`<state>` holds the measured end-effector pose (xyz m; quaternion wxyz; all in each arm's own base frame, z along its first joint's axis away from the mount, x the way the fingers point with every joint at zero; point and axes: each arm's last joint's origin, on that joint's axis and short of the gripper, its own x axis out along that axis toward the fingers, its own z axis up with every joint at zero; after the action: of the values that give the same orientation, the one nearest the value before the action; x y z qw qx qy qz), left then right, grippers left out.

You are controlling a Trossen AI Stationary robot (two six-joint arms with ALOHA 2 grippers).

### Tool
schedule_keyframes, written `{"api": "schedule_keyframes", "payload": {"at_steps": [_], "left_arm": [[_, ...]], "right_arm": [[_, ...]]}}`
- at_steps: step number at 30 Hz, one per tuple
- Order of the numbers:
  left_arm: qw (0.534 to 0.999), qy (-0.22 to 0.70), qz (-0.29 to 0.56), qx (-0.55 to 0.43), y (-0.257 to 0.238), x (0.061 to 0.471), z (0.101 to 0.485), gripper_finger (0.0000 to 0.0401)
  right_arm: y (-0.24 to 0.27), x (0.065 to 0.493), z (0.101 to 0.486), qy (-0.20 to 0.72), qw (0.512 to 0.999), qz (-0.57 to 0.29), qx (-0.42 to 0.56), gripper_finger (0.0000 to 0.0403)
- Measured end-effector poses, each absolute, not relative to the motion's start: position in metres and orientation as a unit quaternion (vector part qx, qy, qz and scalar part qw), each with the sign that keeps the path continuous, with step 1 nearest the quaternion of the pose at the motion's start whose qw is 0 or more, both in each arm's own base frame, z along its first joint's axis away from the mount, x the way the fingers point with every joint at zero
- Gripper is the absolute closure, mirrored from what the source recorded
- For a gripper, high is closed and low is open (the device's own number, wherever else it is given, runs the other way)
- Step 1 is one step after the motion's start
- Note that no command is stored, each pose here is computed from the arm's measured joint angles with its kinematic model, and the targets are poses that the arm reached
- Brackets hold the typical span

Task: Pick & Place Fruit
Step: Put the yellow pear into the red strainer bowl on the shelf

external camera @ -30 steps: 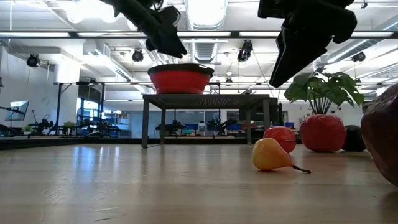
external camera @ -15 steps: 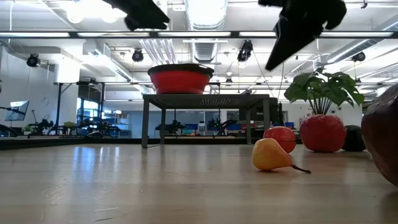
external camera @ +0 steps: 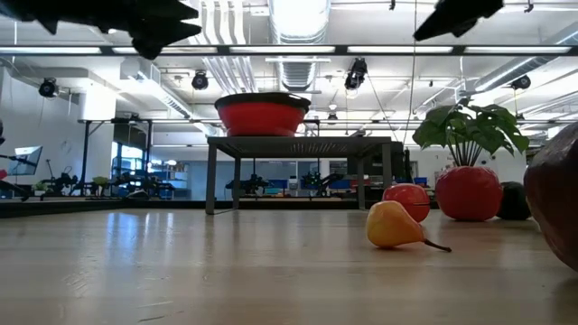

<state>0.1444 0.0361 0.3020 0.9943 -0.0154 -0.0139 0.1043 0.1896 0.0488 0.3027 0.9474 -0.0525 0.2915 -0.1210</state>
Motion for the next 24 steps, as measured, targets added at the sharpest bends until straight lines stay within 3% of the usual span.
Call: {"api": "schedule_keyframes", "payload": {"at_steps": [11, 24], "left_arm": [[0.994, -0.012, 0.08, -0.067, 0.027, 0.136, 0.258, 0.0208], [0.988, 0.001, 0.109, -0.113, 0.025, 0.137, 0.24, 0.0208]], "right_arm": [[0.021, 0.115, 0.294, 0.205, 0.966, -0.147, -0.061, 0.039], [0.011, 0.085, 0.286, 0.154, 0.977, -0.144, -0.033, 0.039]]}}
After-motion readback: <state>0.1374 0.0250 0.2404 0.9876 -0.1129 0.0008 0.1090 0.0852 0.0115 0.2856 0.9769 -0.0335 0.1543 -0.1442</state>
